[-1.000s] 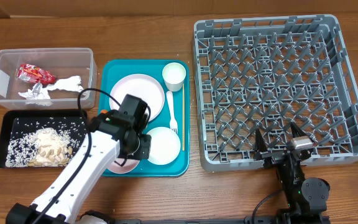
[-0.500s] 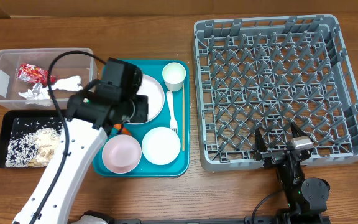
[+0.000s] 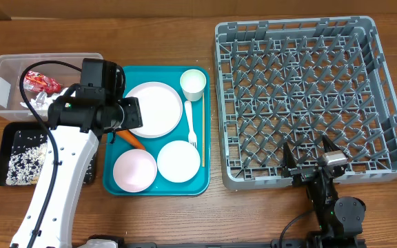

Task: Sort waste into correct bins and load items into the dishwasher rack
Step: 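Move the left gripper up toward the white paper cup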

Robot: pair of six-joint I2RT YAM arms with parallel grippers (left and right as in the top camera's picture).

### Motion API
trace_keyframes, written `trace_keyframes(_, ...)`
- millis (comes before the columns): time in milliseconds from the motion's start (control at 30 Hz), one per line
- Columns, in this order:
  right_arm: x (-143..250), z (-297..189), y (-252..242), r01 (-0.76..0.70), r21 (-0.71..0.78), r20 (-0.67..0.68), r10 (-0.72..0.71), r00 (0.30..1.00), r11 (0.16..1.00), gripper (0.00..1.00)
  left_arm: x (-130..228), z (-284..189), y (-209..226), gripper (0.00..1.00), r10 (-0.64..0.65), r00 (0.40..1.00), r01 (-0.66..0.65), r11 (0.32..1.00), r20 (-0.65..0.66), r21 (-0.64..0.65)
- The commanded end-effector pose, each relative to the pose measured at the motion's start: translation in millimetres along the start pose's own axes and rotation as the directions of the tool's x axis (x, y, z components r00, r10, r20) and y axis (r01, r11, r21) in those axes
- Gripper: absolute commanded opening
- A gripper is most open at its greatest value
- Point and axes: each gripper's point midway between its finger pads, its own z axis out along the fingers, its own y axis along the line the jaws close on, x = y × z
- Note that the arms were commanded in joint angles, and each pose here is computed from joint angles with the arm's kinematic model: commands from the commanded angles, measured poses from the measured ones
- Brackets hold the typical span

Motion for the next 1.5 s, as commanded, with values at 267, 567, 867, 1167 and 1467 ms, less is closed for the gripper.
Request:
trace_keyframes(267,2.7,0.2,0.2,-0.004,-0.003,0.000,0.004,1.000,1.000,1.00,15.4,18.7,27.0,0.28,-0.196,0.980,0.188,0.971,-0.041,-0.149)
trace_keyframes(567,2.7,0.2,0.2,-0.004,-0.003,0.000,0.004,1.000,1.000,1.00,37.1,17.8,3.9,0.21,-0.100,0.980,0.099,0.995,-0.171,-0.016)
trace_keyframes(867,2.7,0.2,0.2,-0.004,-0.003,0.000,0.004,1.000,1.000,1.00,46.6,20.7,7.6,0.25,-0.086,0.976,0.082,0.996,-0.202,-0.028)
trace_keyframes(1167,2.7,0.2,0.2,-0.004,-0.003,0.000,0.004,1.000,1.000,1.00,-1.6,40.9,7.3,0.43,-0.082,0.997,0.082,0.996,0.005,-0.025)
trace_keyframes(1467,2.7,0.2,0.2,-0.004,-0.003,0.000,0.004,1.000,1.000,1.00,-32.3,74.7,7.5,0.49,-0.034,0.996,0.037,0.998,0.078,-0.048)
